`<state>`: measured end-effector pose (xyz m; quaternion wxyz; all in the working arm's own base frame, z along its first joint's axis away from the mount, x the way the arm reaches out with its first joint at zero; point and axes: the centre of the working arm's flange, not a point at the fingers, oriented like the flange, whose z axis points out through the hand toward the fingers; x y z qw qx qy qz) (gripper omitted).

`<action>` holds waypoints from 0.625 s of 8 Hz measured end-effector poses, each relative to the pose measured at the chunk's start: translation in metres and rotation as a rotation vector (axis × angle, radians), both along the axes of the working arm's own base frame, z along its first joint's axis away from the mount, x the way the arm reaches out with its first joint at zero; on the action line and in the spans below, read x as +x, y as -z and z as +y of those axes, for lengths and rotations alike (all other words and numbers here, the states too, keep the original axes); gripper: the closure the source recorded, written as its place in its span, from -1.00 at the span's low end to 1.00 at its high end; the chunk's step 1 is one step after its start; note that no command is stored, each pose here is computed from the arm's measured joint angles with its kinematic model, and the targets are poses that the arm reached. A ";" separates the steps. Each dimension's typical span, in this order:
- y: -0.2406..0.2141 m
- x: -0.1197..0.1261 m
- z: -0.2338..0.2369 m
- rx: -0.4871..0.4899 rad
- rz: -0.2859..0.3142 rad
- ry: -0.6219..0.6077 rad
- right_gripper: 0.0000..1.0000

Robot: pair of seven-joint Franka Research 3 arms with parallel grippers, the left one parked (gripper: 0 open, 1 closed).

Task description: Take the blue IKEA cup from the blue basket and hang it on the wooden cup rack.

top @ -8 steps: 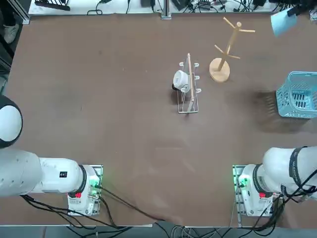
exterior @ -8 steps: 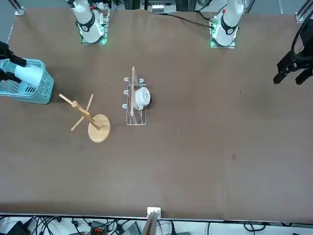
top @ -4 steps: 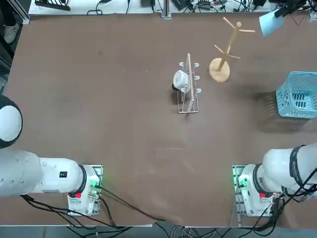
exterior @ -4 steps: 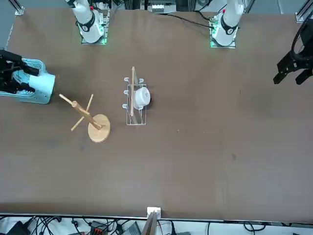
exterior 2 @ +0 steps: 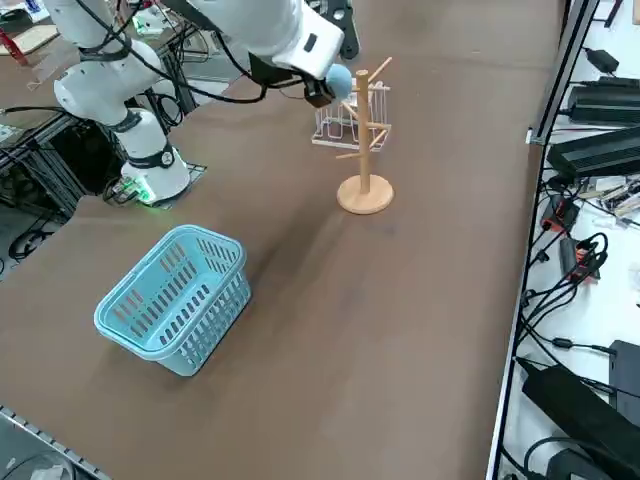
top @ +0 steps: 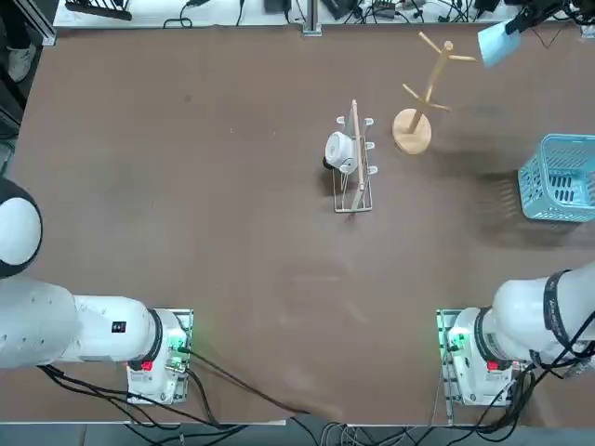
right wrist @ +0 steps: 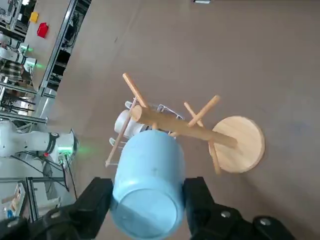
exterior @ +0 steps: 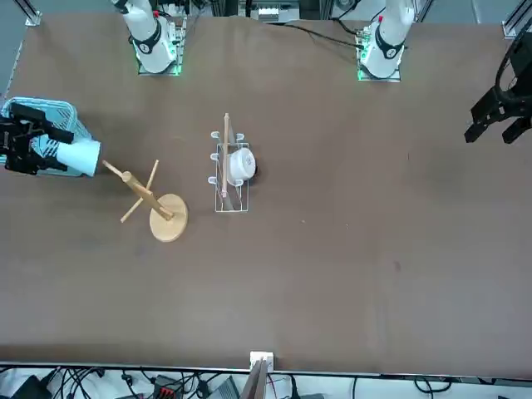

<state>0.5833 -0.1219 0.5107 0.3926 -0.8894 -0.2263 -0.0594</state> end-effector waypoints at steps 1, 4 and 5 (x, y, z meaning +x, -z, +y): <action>0.007 0.005 0.004 0.000 0.001 -0.002 -0.65; 0.022 0.019 0.026 -0.007 -0.001 -0.021 -0.65; 0.025 0.021 0.031 -0.008 -0.002 -0.025 -0.65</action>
